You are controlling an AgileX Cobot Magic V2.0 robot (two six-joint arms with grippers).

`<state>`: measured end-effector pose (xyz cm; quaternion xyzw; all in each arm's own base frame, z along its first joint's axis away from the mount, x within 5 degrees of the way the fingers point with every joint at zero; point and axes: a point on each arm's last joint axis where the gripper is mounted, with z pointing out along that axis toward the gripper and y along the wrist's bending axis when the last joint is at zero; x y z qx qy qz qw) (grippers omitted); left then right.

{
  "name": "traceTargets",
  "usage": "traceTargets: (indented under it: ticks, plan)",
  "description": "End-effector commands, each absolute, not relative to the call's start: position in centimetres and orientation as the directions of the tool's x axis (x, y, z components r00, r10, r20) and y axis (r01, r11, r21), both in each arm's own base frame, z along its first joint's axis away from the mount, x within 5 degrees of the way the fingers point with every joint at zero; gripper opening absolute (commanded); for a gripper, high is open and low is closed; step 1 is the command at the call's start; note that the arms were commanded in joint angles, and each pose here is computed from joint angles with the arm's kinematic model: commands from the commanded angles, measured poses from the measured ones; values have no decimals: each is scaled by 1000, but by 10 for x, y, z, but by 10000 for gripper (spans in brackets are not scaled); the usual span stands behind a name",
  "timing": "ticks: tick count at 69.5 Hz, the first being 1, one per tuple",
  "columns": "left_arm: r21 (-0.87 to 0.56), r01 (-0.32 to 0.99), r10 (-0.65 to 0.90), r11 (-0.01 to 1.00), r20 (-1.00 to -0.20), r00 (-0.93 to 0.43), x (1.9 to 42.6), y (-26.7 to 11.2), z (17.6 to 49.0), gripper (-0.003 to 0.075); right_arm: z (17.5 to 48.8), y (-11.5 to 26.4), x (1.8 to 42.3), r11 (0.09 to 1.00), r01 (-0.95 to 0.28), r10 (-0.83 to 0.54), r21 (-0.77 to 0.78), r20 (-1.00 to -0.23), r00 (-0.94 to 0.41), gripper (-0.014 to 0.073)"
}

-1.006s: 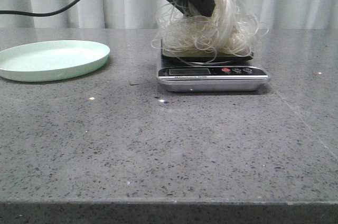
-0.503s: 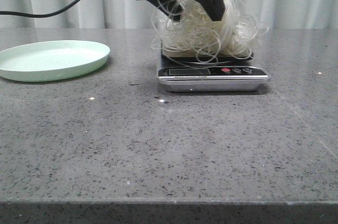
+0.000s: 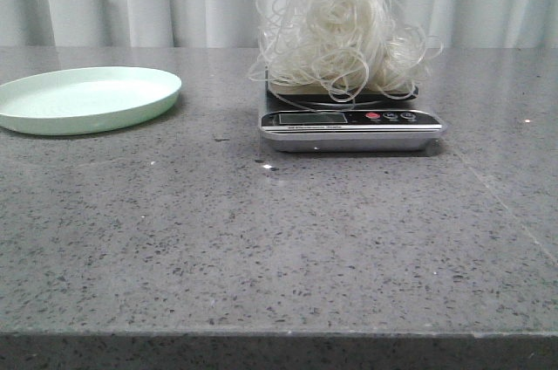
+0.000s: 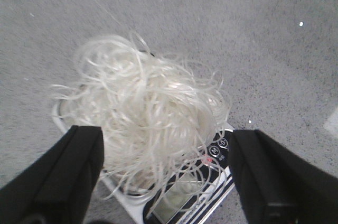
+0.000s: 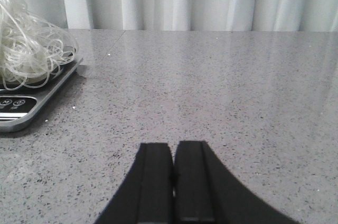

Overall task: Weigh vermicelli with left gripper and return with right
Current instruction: 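Withdraw the left gripper and move the right gripper above the scale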

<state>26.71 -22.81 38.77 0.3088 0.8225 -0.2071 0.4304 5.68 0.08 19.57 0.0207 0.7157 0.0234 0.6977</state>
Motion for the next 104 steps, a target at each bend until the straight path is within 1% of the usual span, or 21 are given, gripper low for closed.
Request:
traceTargets:
  ticks: [1, 10, 11, 14, 21, 31, 37, 42, 50, 53, 61, 67, 72, 79, 86, 95, 98, 99, 102, 103, 104]
  plan:
    - [-59, 663, 232, 747, -911, -342, 252, -199, 436, 523, 207, -1, 55, 998, 13, 54, 55, -995, 89, 151]
    - [-56, 601, 185, 797, -925, -331, 241, -161, 448, 463, 207, -1, 55, 998, 13, 54, 55, -995, 89, 151]
    - [-56, 601, 183, 798, -926, -329, 241, -161, 448, 459, 207, -1, 55, 998, 13, 54, 55, -995, 89, 151]
    - [-54, 565, 156, 823, -935, -317, 233, -142, 450, 439, 208, -1, 55, 998, 14, 60, 62, -993, 100, 151]
    - [-53, 504, 124, 862, -942, -311, 221, -115, 444, 415, 209, -1, 55, 996, 12, 83, 85, -991, 103, 151]
    - [-46, 396, 71, 917, -959, -276, 193, -75, 432, 372, 209, -1, 55, 992, 8, 122, 124, -987, 107, 151]
    - [0, 330, 77, 944, -972, -221, 172, -54, 426, 322, 209, -1, 55, 990, 7, 142, 143, -984, 111, 151]
    - [53, 278, 109, 959, -976, -189, 151, -40, 415, 258, 210, -1, 55, 989, 7, 146, 148, -982, 115, 151]
    - [114, 228, 150, 967, -978, -146, 126, -27, 401, 155, 211, -2, 54, 989, 8, 146, 148, -981, 131, 151]
    - [130, 212, 159, 969, -979, -126, 116, -23, 395, 130, 212, -2, 54, 989, 10, 145, 148, -979, 144, 151]
    - [163, 191, 184, 968, -978, -98, 99, -18, 370, 137, 214, -3, 54, 989, 12, 145, 149, -976, 164, 151]
    - [163, 189, 180, 968, -981, -76, 91, -16, 355, 137, 215, -3, 54, 989, 13, 144, 148, -975, 171, 151]
    - [155, 189, 170, 970, -983, -65, 85, -15, 342, 137, 218, -3, 53, 989, 15, 143, 149, -969, 203, 151]
    - [143, 191, 157, 971, -986, -61, 82, -15, 334, 137, 229, -4, 51, 985, 8, 166, 173, -956, 240, 151]
    - [143, 190, 157, 971, -986, -60, 81, -15, 331, 137, 250, -3, 47, 985, -5, 168, 173, -947, 275, 151]
    - [143, 190, 157, 971, -986, -59, 81, -15, 331, 136, 282, -1, 45, 985, -22, 169, 170, -947, 274, 151]
    - [143, 190, 157, 971, -986, -59, 81, -15, 331, 136, 299, -1, 48, 985, -26, 170, 169, -952, 255, 151]
    - [143, 190, 157, 971, -986, -59, 81, -15, 331, 136, 299, -1, 49, 985, -24, 170, 169, -954, 247, 151]
    - [143, 190, 157, 971, -986, -59, 81, -15, 331, 136, 317, 0, 54, 985, -30, 170, 168, -958, 232, 151]
    - [143, 190, 157, 971, -986, -59, 81, -15, 331, 136, 316, 0, 56, 985, -29, 171, 168, -961, 217, 151]
    - [143, 190, 157, 971, -986, -59, 81, -15, 331, 136, 326, 1, 58, 985, -36, 171, 167, -964, 203, 151]
